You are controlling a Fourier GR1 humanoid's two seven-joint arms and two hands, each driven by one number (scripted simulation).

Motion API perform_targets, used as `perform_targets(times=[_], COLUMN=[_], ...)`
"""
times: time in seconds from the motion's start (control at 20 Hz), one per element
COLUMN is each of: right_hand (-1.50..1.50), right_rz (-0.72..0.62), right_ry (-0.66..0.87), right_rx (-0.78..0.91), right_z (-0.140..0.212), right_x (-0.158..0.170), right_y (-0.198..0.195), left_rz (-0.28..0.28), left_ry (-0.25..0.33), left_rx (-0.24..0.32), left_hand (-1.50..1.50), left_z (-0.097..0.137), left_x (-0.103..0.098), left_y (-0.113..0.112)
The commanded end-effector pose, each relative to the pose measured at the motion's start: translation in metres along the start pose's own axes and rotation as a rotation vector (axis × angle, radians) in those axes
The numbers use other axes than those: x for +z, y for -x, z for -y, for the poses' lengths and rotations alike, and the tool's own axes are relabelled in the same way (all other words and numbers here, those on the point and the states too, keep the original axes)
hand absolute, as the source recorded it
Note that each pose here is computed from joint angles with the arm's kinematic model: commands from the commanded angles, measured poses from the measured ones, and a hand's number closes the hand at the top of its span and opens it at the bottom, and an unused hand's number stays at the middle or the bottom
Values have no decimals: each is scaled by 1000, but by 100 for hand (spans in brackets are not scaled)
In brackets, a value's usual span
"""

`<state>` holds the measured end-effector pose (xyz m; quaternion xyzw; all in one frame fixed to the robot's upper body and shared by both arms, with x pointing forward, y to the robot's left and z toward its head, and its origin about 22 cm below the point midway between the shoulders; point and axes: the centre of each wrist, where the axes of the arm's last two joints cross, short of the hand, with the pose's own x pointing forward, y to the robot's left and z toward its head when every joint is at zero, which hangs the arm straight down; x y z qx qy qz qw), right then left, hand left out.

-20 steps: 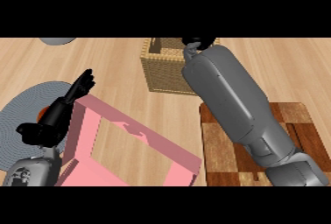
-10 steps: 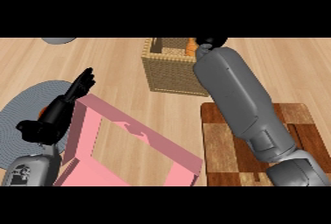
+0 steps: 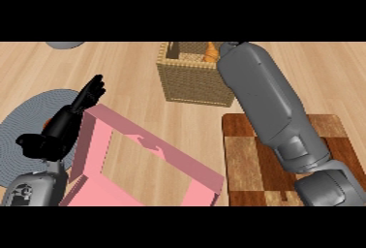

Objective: Pick the croissant from the cutting board and place it in the basket

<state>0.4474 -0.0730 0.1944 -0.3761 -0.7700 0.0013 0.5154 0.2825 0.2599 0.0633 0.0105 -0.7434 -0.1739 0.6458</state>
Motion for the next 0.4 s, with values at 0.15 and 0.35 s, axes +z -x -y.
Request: perform_targets(times=[0.15, 0.35], right_hand=[-150, -150], right_rz=[-102, -178], right_ry=[74, 40], right_rx=[-190, -281], right_z=[27, 52], right_x=[-27, -36], right_y=[-16, -3], left_rz=[-4, -8], left_ry=[-1, -30], left_rx=[-1, -10], left_hand=[0, 0], left_z=[5, 1], left_x=[13, 5], left_y=[-3, -1])
